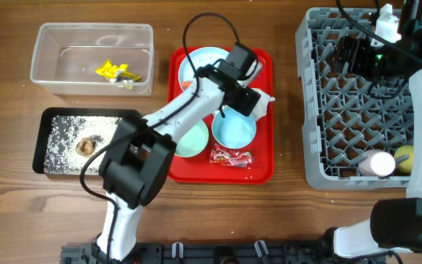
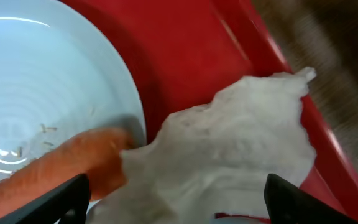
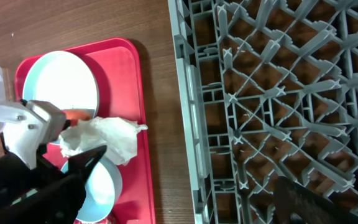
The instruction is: Sort waste into correct bins and load items into the dishwasher rack
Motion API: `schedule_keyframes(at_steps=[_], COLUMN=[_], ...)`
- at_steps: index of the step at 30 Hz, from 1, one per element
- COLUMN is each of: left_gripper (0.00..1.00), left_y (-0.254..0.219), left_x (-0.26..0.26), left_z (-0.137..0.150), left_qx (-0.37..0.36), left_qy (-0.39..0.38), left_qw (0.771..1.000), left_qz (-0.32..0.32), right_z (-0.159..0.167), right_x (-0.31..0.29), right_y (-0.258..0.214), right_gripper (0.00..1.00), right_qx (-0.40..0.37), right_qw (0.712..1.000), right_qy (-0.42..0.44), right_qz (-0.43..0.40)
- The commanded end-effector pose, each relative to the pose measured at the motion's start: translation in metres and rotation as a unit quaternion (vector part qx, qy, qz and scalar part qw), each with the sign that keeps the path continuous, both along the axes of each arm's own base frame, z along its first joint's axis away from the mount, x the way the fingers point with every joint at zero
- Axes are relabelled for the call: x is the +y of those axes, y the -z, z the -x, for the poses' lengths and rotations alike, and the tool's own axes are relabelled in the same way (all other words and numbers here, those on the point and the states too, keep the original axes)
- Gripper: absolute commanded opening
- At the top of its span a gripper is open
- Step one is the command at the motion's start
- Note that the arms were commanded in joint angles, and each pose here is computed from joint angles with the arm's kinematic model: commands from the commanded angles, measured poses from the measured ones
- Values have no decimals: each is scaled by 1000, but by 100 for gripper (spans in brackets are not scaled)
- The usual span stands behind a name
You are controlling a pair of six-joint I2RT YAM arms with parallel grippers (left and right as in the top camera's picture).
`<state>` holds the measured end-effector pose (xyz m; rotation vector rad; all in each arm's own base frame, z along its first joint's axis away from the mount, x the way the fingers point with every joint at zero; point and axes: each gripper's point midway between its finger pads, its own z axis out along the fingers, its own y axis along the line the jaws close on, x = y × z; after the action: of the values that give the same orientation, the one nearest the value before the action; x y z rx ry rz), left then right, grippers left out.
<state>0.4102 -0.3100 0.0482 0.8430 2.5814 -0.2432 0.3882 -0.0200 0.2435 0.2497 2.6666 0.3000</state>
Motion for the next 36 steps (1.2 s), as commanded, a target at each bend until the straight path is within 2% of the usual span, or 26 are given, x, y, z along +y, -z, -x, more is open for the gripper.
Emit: schedule_keyframes(at_steps=[1, 5, 7, 10, 13, 16, 20, 23, 27, 28, 29, 33, 34, 36], left_gripper=[89, 88, 82, 49, 23, 5, 4, 4, 14, 13, 4, 4, 4, 4], left_y=[27, 45, 52, 51, 51, 46, 18, -24, -47, -47, -46, -45, -48, -79], left_x=[-21, -28, -27, -29, -28, -28, -26, -29, -30, -30, -29, -27, -21, 12], left_z=[11, 8, 9, 7, 7, 6, -4, -8, -9, -9, -7, -7, -12, -40], left_qx=[11, 9, 15, 9, 10, 5, -30, -62, -81, -80, -77, -73, -81, -123], left_qy=[33, 36, 36, 36, 36, 34, 24, 23, 22, 22, 22, 21, 6, -67], left_qw=[999, 999, 999, 999, 999, 999, 999, 997, 996, 996, 996, 997, 996, 990], left_qz=[-2, -1, -5, -1, -2, -1, 0, 24, 38, 38, 36, 32, 28, 20], right_z=[0, 0, 1, 1, 2, 2, 2, 2, 2, 2, 3, 3, 4, 6], right_x=[2, 2, 2, 2, 2, 2, 2, 2, 2, 2, 2, 2, 2, 2], right_y=[5, 6, 6, 6, 6, 7, 7, 7, 7, 7, 7, 7, 8, 8], right_gripper=[99, 100, 99, 100, 100, 99, 100, 99, 100, 99, 99, 100, 99, 100], right_qx=[7, 8, 9, 10, 10, 11, 11, 11, 11, 12, 12, 14, 16, 20], right_qw=[1000, 1000, 1000, 1000, 1000, 1000, 1000, 1000, 1000, 1000, 1000, 1000, 1000, 1000], right_qy=[-7, -10, -15, -15, -16, -16, -15, -15, -16, -16, -16, -16, -16, -16], right_qz=[-1, 1, 3, 3, 3, 2, 2, 2, 2, 2, 2, 2, 2, 3])
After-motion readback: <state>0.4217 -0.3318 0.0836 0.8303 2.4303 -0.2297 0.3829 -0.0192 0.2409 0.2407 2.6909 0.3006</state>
